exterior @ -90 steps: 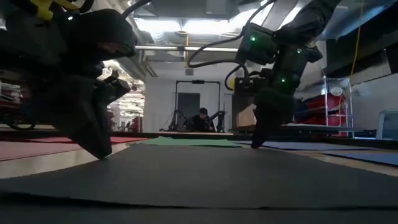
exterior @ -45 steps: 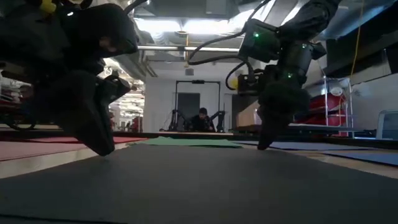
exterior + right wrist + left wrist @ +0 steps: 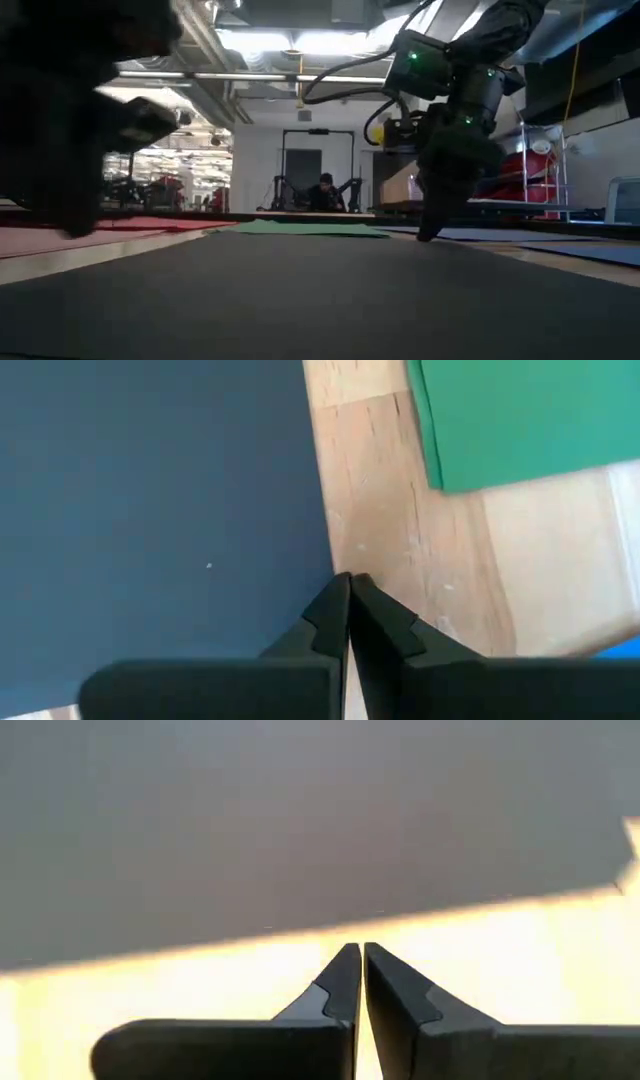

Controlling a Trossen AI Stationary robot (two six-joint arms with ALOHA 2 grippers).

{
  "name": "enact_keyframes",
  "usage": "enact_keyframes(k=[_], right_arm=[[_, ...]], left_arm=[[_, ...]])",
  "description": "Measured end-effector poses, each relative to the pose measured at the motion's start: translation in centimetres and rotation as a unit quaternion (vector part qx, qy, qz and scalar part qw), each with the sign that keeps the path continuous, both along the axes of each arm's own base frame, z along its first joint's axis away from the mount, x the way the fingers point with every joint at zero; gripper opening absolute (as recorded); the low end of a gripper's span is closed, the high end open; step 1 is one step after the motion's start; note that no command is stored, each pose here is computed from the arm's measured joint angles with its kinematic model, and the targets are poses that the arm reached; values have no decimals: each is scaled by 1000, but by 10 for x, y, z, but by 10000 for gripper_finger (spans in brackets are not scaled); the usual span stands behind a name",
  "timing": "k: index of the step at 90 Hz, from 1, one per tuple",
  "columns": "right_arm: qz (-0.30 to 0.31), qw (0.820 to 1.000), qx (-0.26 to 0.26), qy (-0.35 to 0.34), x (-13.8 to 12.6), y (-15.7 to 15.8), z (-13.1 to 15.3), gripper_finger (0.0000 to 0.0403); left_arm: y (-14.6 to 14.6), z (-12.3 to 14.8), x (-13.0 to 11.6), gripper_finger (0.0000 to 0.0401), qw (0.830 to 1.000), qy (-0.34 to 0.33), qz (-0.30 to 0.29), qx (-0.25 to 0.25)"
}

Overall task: Organize paper
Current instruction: Stack the black paper on top of the black papers

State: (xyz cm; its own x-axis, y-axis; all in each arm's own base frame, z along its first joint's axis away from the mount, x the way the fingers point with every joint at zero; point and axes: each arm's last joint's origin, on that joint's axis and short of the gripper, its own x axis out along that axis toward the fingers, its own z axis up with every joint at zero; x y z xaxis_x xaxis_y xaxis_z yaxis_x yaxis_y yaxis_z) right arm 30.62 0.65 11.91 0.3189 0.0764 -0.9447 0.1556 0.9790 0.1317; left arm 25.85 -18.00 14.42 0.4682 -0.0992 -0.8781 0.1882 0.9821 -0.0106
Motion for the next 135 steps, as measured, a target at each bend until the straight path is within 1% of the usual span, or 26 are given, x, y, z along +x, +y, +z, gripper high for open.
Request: enact_keyframes(k=[8,23,70,86,135], right_arm=[[0,1000,0,0,0,0,0,0],[0,1000,0,0,0,0,0,0],[3,1000,-1,-1,0,0,0,0],[3,1000,-1,-1,0,0,0,0],[4,1000,-2,-1,0,0,0,0]], left_arm=[[-6,-9,-2,0,1000,19,-5,-7],[-12,-18,1,0,1000,18,-4,-24],[-17,-17,12,0,998,-29,-17,-61],[-19,-22,15,0,997,-36,-24,-62],[-22,-21,18,0,995,-55,-25,-77]])
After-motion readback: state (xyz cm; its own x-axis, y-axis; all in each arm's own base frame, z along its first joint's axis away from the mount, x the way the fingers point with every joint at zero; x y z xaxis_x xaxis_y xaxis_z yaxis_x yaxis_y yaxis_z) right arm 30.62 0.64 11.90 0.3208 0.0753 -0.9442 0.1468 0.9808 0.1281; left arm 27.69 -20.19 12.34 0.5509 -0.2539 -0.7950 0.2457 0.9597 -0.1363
